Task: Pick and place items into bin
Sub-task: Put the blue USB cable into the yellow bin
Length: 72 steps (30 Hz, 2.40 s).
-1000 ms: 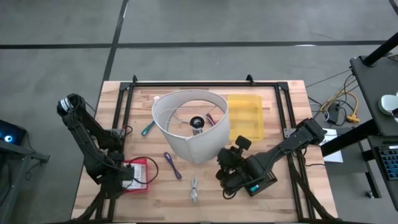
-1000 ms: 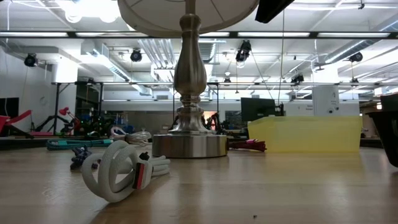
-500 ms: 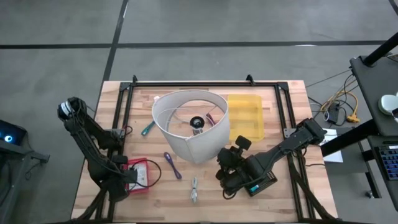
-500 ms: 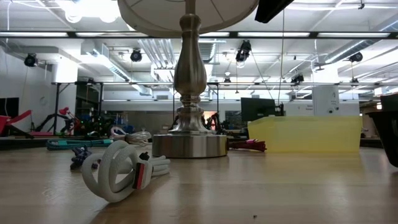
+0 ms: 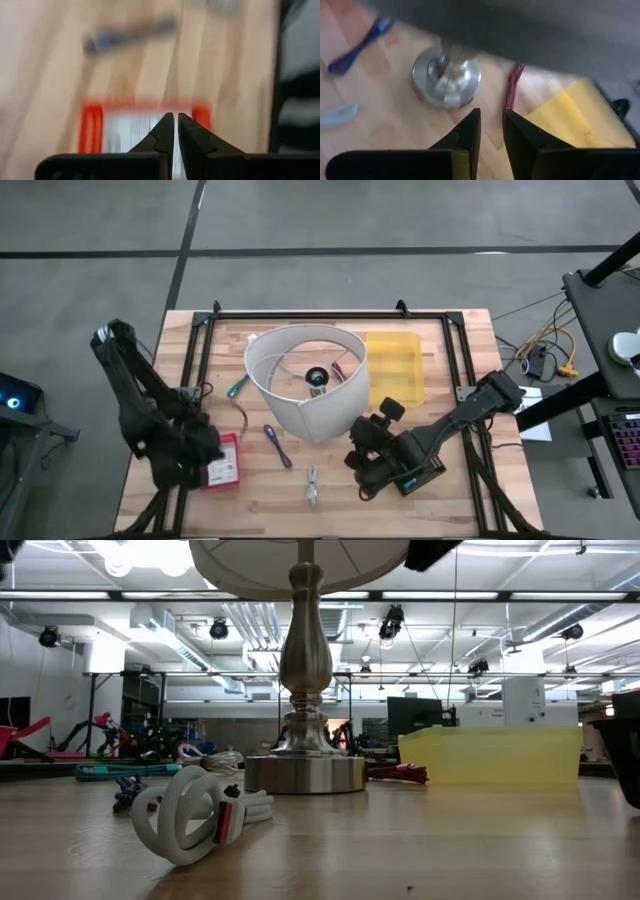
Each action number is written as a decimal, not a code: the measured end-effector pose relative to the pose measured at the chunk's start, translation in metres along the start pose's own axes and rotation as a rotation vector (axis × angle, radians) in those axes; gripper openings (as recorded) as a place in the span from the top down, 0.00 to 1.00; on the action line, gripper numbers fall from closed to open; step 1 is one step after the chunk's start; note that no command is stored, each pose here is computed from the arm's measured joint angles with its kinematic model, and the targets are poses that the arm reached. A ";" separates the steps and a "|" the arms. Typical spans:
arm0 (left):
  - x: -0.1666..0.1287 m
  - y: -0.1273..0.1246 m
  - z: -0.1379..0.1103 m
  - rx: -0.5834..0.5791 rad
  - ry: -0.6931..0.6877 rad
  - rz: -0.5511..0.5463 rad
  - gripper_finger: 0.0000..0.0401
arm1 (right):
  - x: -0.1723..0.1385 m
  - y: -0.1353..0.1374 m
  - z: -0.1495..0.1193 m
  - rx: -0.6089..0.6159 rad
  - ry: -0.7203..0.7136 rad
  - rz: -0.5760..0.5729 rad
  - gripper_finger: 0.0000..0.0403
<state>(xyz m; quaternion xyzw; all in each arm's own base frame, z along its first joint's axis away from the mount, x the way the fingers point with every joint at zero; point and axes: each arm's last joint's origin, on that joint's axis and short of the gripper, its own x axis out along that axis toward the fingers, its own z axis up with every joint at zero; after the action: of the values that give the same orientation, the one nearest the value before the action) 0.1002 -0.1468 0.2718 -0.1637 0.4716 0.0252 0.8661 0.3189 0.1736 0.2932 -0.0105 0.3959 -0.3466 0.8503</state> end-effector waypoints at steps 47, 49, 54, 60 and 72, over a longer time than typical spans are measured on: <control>-0.125 0.085 0.059 0.341 -1.295 0.009 1.00 | -0.159 -0.117 0.017 0.235 -0.373 0.572 0.83; -0.126 0.083 0.060 0.355 -1.313 0.018 1.00 | -0.168 -0.138 0.024 0.198 -0.437 0.636 0.83; -0.123 0.074 0.064 0.395 -1.352 -0.033 1.00 | -0.176 -0.186 0.032 0.120 -0.635 0.773 0.83; -0.104 0.052 0.070 0.397 -1.281 -0.122 1.00 | -0.163 -0.228 0.021 0.084 -0.908 0.939 0.83; -0.079 0.042 0.059 0.378 -1.112 -0.512 1.00 | -0.109 -0.253 -0.038 0.228 -0.980 0.952 0.83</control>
<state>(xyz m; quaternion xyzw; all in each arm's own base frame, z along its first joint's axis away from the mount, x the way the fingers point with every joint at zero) 0.0958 -0.0802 0.3551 -0.0779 -0.1060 -0.1849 0.9739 0.0969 0.0566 0.4137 0.0986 -0.1111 0.0693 0.9865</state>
